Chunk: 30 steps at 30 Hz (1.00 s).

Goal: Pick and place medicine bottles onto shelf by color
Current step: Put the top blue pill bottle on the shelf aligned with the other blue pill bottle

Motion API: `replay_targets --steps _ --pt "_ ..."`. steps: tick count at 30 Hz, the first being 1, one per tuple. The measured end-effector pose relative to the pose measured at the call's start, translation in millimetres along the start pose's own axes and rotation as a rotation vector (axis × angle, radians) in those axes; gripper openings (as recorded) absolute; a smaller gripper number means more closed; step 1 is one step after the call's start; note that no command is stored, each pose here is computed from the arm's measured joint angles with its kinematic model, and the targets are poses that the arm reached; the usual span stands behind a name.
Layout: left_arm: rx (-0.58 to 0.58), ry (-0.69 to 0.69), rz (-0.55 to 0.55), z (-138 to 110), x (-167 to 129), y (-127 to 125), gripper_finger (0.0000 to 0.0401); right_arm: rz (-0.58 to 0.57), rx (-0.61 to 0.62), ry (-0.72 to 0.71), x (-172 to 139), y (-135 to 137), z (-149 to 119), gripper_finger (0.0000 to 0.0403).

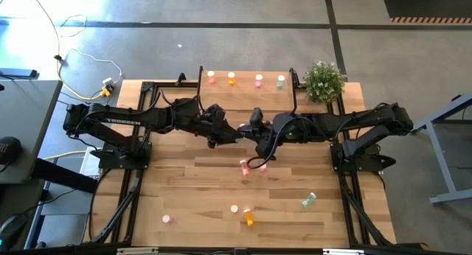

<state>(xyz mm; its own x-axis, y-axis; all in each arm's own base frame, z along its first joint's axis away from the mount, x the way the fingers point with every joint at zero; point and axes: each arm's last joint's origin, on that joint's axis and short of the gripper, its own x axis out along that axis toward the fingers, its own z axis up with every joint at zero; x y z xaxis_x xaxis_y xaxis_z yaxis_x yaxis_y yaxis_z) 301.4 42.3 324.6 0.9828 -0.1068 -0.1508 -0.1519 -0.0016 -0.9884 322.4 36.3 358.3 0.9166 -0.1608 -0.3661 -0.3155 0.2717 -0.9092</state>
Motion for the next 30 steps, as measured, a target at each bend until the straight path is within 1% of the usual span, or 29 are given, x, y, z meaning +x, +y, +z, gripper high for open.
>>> replay_targets --steps 8,17,27,30 --pt "-0.015 0.012 -0.018 -0.4 0.1 -1.8 0.0146 -0.004 0.001 -0.001 0.1 -0.3 0.2 0.0081" --pt "-0.026 0.021 0.002 0.9 6.4 4.1 0.0101 0.009 -0.009 0.007 0.8 1.5 -0.4 0.0081" --pt "-0.019 0.019 -0.012 1.0 6.4 2.8 0.0096 -0.006 -0.002 0.035 0.5 0.7 -1.0 0.0081" --pt "-0.021 0.023 -0.014 1.0 6.3 2.6 0.0096 -0.009 0.01 0.034 0.3 0.5 -0.8 0.0088"
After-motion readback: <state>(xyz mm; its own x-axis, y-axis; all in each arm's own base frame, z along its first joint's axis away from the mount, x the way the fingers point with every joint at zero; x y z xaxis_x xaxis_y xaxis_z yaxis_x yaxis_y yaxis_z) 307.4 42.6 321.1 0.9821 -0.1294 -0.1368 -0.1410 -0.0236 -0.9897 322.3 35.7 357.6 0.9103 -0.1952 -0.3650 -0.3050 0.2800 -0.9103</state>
